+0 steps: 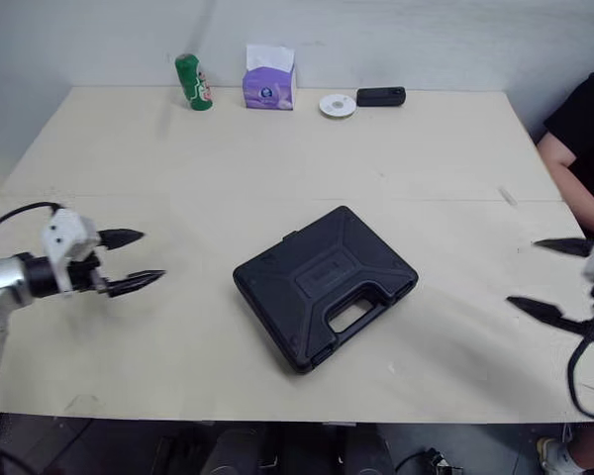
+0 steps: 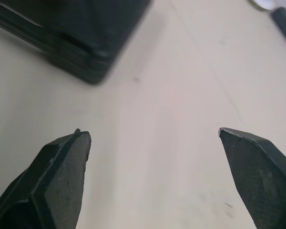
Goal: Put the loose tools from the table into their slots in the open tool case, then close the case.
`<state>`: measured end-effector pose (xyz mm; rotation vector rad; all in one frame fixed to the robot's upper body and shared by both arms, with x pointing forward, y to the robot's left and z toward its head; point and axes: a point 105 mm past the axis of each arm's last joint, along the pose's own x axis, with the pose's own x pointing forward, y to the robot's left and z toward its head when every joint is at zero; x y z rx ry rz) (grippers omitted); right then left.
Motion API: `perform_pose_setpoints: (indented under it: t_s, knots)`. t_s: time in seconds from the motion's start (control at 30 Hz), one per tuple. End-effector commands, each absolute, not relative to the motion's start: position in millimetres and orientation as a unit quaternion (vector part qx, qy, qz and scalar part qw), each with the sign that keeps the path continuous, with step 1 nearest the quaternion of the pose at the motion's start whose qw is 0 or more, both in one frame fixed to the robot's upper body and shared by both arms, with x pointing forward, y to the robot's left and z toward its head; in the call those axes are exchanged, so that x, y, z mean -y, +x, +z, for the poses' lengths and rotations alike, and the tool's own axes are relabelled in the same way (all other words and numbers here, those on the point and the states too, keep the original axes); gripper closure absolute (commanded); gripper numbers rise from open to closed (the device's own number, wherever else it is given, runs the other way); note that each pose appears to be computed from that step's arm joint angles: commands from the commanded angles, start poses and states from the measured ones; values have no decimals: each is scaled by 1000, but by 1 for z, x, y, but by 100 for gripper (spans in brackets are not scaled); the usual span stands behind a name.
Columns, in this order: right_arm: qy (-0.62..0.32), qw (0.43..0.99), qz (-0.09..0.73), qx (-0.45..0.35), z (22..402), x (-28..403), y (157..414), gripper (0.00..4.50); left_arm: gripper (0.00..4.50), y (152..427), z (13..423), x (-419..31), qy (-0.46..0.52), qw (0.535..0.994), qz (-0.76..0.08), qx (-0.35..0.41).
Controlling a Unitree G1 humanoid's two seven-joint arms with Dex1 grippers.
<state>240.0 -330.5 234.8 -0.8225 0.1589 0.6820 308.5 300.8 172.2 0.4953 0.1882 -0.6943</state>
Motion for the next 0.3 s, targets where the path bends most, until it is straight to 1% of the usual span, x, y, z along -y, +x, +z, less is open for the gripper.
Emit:
perform_pose_setpoints:
  t_s: [0.03,0.13,0.3]
  knots:
    - [-421,844,322,-84,239,340,244,6,0,301,185,-320,257,911,-313,-79]
    - [-422,844,322,-81,238,343,249,6,0,296,176,-326,265,905,-317,-102]
    - [-422,849,313,-58,239,341,258,6,0,298,172,-317,264,905,-325,-79]
